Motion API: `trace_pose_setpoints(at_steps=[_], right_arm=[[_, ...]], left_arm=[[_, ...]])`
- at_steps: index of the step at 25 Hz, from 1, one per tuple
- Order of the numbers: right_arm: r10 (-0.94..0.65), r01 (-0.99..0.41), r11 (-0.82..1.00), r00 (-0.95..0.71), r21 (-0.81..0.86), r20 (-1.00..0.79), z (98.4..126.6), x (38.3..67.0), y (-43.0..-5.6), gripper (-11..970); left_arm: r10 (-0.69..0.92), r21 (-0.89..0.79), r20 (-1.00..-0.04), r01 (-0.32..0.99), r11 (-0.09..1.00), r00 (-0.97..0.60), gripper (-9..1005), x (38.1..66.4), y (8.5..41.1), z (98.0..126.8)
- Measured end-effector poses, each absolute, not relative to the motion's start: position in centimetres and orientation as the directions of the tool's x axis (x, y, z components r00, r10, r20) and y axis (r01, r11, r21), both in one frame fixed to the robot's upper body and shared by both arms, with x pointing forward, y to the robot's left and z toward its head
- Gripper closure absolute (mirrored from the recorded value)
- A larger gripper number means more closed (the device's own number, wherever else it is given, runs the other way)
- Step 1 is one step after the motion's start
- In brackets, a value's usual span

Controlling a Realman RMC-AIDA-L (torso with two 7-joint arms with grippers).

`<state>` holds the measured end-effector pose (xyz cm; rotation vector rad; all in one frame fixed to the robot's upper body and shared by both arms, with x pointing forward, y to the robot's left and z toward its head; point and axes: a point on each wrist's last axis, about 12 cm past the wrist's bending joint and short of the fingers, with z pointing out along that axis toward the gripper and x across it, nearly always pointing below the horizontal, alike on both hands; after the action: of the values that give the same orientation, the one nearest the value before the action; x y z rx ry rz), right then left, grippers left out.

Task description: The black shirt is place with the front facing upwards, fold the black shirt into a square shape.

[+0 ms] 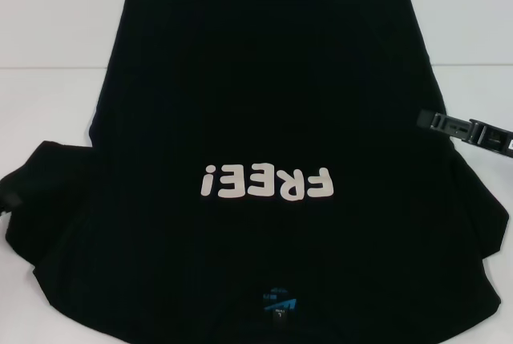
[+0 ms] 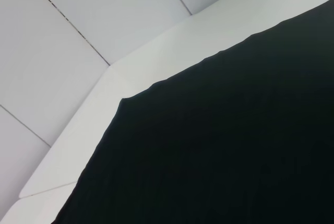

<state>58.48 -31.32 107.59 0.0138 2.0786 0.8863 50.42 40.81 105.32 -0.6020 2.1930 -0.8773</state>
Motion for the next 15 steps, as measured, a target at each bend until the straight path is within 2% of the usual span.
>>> trace_pose_setpoints(at_steps=[9, 15], right_arm=[[0.311, -0.300, 0.742, -0.638, 0.600, -0.704, 107.6, 58.4, -31.2, 20], [0.311, -0.301, 0.741, -0.638, 0.600, -0.704, 107.6, 58.4, -31.2, 20]], left_arm=[[-0.562, -0.801, -0.400, -0.022, 0.598, -0.724, 905, 52.0, 38.0, 108.3], [-0.481, -0.801, -0.409, 0.054, 0.596, -0.775, 889, 54.7, 35.1, 109.4]])
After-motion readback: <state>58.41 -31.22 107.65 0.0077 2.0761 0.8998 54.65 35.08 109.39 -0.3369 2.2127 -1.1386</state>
